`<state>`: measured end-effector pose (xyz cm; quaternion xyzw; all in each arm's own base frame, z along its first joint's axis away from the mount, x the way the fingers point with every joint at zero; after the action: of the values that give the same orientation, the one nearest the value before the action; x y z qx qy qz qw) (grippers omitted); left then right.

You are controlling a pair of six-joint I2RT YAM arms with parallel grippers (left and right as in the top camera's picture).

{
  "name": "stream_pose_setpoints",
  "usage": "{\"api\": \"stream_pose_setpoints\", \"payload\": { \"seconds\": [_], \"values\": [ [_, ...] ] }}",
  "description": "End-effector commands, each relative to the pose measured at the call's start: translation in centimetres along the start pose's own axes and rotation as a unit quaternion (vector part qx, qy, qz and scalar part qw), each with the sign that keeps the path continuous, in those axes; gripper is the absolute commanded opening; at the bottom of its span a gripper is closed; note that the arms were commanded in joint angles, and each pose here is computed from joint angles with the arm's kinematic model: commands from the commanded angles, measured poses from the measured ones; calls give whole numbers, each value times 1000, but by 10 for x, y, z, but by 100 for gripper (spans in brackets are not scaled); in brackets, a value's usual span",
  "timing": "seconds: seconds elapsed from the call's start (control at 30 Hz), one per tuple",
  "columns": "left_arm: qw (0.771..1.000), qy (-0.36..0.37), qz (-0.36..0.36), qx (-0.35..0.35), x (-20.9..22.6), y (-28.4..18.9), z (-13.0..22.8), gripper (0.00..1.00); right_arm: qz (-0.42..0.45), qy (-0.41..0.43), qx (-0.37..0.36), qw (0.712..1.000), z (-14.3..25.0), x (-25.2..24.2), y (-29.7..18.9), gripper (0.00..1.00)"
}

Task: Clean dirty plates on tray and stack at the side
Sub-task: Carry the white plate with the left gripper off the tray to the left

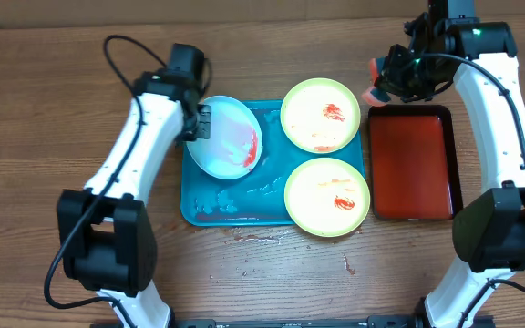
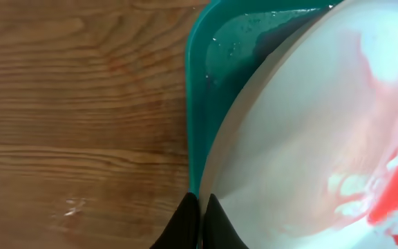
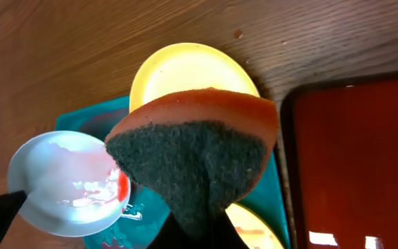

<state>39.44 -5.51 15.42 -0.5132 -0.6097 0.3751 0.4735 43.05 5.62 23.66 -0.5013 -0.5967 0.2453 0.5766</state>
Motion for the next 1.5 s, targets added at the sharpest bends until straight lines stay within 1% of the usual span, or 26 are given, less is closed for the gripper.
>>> {"api": "stream_pose_setpoints", "payload": {
  "seconds": [0.0, 0.13, 0.33, 0.43, 0.7, 0.73, 0.83, 0.97, 1.17, 1.47],
  "values": [
    [991, -23, -115, -59, 5, -28, -6, 4, 13, -6, -13, 1000, -4, -3, -6, 4],
    [976, -28, -196, -92, -3, -44, -1, 4, 32, -3, -12, 999, -2, -8, -6, 4],
    [953, -30, -264, -145, -14, -63, 1, 4, 40, -2, -11, 999, -2, -10, -6, 4],
    [937, -26, -302, -176, -19, -75, 2, 4, 51, -2, -15, 999, -3, -13, -6, 4],
    [901, -2, -363, -240, -33, -100, 2, 4, 56, -2, -17, 998, -3, -14, -7, 4],
    [887, 0, -381, -262, -36, -109, 2, 4, 56, -2, -17, 998, -3, -14, -7, 4],
    [868, 3, -404, -290, -40, -119, 2, 4, 60, -2, -17, 998, -3, -15, -7, 4],
    [852, 7, -421, -313, -45, -129, 2, 4, 60, -2, -17, 998, -3, -15, -7, 4],
    [832, 6, -439, -339, -49, -139, 3, 4, 60, -1, -16, 998, -3, -15, -7, 4],
    [832, 6, -438, -341, -50, -140, 3, 4, 61, -1, -14, 998, -2, -15, -7, 4]
  ]
}}
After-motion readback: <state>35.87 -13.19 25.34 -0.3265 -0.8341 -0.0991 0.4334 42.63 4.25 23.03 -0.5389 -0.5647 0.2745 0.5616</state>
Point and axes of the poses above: each gripper's point midway between its finger pads, its own y axis out along the fingers, its own x axis along the line the jaws close on, z = x × y, the point moved 5 cm from there along -y, back along the fingers, and after that the axes turned 1 degree about -y, right-handed, at the moved point
